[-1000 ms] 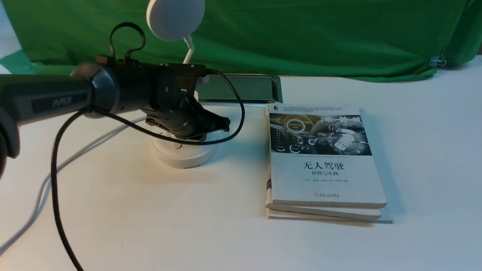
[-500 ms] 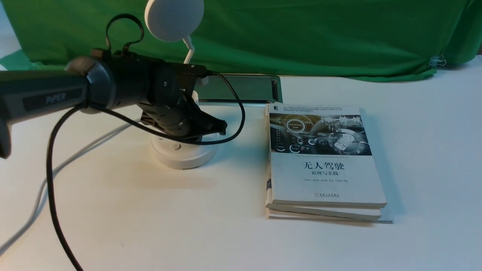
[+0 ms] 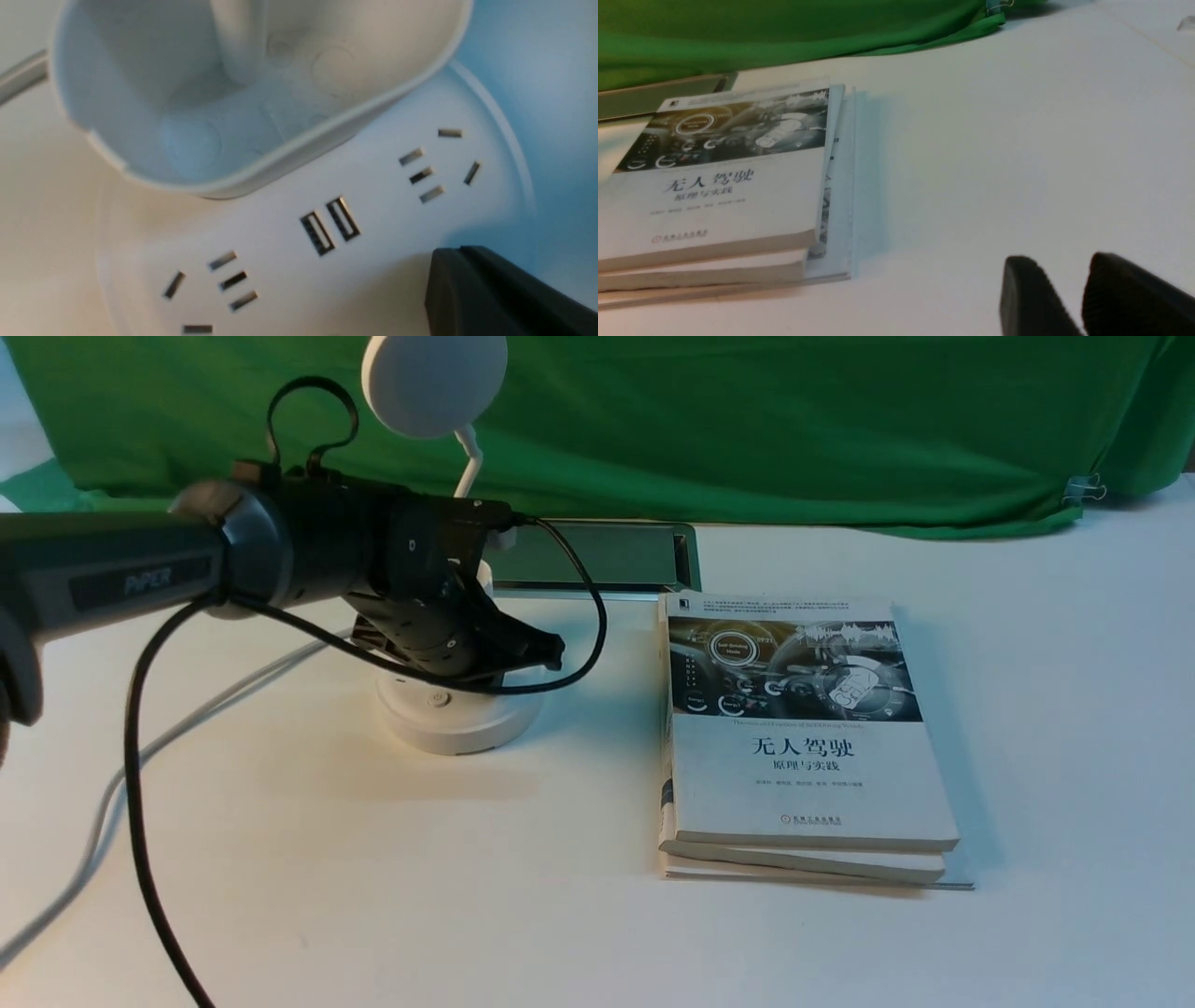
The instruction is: Turn on the desk lamp on the white desktop with your hand.
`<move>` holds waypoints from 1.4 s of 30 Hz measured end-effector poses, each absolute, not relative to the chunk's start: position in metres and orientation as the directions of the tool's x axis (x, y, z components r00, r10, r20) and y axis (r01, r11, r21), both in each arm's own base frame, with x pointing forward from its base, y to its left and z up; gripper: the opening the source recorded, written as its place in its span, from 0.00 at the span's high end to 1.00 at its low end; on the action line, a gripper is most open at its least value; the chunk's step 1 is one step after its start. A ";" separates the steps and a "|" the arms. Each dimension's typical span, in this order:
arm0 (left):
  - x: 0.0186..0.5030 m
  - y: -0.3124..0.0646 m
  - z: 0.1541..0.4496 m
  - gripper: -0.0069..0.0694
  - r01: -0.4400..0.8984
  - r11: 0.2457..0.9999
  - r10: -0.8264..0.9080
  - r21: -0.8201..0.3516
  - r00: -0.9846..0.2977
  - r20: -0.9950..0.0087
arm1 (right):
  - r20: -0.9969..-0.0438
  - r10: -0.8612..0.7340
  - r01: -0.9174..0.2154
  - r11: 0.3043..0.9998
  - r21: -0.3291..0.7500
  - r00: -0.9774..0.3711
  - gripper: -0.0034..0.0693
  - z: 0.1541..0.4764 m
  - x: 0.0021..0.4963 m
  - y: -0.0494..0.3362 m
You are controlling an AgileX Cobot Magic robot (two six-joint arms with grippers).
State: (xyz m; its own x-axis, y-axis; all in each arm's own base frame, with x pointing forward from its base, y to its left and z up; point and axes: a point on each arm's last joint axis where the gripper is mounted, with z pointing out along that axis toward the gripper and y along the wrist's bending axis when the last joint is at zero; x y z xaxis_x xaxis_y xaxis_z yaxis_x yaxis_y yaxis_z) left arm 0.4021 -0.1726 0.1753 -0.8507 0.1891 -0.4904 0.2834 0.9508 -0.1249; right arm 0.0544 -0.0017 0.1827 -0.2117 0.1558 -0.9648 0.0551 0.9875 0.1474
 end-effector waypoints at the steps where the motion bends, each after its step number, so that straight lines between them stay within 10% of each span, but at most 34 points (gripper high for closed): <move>1: 0.403 -0.173 0.174 0.91 0.281 0.951 0.188 -0.126 -0.853 -0.487 | -0.965 0.156 0.055 0.988 0.147 -0.212 0.62 0.183 0.054 -0.002; 23: 0.310 -0.157 0.219 0.91 0.363 0.877 0.247 -0.314 -0.903 -0.353 | -0.965 0.156 0.055 0.988 0.147 -0.212 0.62 0.183 0.054 -0.002; 30: 0.233 -0.139 0.295 0.91 0.530 0.754 0.201 -0.387 -0.748 -0.633 | -0.965 0.156 0.055 0.988 0.147 -0.212 0.62 0.183 0.054 -0.002; 35: 0.162 -0.097 0.367 0.91 0.598 0.783 0.063 -0.175 -0.356 -0.932 | -0.965 0.156 0.055 0.988 0.147 -0.212 0.62 0.183 0.054 -0.002; 42: 0.106 -0.057 0.345 0.91 0.508 0.856 0.148 0.096 -0.064 -0.987 | -0.965 0.156 0.055 0.988 0.147 -0.212 0.62 0.183 0.054 -0.002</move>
